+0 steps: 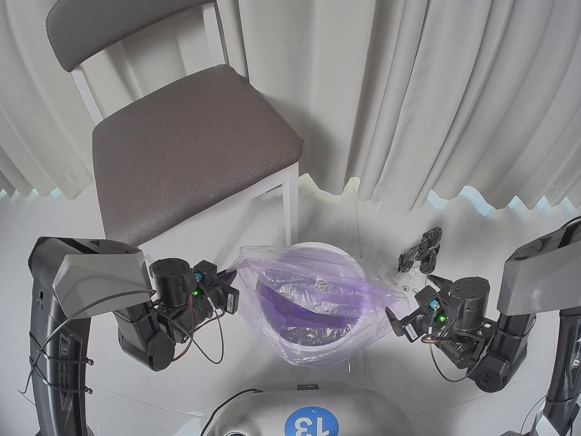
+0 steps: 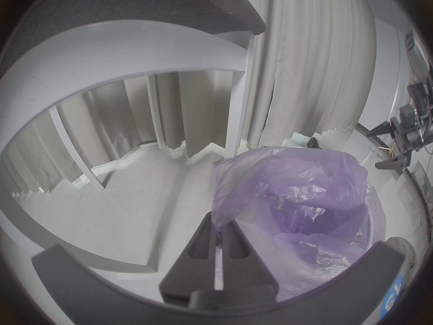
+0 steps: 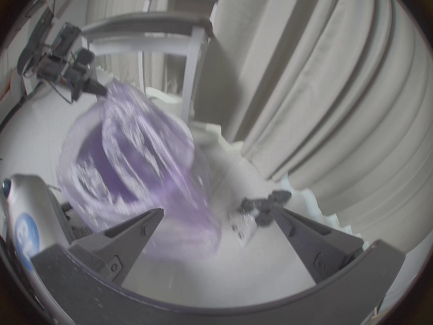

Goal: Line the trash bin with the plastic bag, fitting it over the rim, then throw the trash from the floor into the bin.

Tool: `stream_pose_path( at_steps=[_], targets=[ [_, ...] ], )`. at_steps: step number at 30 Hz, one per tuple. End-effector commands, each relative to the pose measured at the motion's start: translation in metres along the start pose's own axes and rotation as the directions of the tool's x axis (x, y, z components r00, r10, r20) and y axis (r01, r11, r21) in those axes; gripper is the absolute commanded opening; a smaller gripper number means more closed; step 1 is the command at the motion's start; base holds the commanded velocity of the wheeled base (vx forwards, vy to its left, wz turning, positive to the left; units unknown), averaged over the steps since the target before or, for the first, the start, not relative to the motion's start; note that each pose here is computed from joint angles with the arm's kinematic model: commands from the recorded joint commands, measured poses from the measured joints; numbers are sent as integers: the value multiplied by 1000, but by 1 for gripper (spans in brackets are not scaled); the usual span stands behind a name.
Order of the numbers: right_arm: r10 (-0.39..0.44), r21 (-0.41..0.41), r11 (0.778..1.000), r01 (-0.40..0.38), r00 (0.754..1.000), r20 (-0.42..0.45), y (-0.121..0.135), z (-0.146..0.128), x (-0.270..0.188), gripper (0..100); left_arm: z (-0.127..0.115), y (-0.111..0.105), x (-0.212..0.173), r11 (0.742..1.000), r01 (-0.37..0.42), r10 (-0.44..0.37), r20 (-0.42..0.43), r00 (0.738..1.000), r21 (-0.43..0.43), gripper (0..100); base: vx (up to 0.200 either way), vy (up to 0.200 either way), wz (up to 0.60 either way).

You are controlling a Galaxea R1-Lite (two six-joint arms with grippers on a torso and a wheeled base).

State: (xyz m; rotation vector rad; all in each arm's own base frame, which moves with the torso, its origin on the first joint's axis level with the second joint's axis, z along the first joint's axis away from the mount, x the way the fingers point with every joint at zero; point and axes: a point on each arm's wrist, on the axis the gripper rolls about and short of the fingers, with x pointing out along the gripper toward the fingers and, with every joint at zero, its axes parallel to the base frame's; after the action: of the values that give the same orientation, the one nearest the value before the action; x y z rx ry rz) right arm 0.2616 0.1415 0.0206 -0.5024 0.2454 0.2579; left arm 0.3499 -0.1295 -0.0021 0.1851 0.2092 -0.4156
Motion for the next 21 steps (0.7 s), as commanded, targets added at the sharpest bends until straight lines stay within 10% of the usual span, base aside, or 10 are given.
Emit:
stream_pose_path(
  at_steps=[1, 16, 17, 21],
  targets=[
    [16, 0, 1000, -16, 989, 144, 15, 60, 10, 100, 0, 5, -1, 1000, -18, 18, 8, 1000, -2, 0, 0, 0, 0],
    [239, 21, 970, -244, 963, 123, 59, 90, 3, 100, -2, 3, -9, 1000, -15, 15, -1, 1000, 23, 0, 0, 0, 0],
    [252, 3, 967, -254, 960, 120, 61, 92, 1, 100, -2, 3, -9, 999, -14, 15, -2, 1000, 32, 100, 0, 0, 0],
    [326, -83, 943, -322, 945, 39, 79, 91, -7, 100, -4, 5, -8, 999, -22, 22, -2, 1000, 40, 100, 0, 0, 0]
  ],
)
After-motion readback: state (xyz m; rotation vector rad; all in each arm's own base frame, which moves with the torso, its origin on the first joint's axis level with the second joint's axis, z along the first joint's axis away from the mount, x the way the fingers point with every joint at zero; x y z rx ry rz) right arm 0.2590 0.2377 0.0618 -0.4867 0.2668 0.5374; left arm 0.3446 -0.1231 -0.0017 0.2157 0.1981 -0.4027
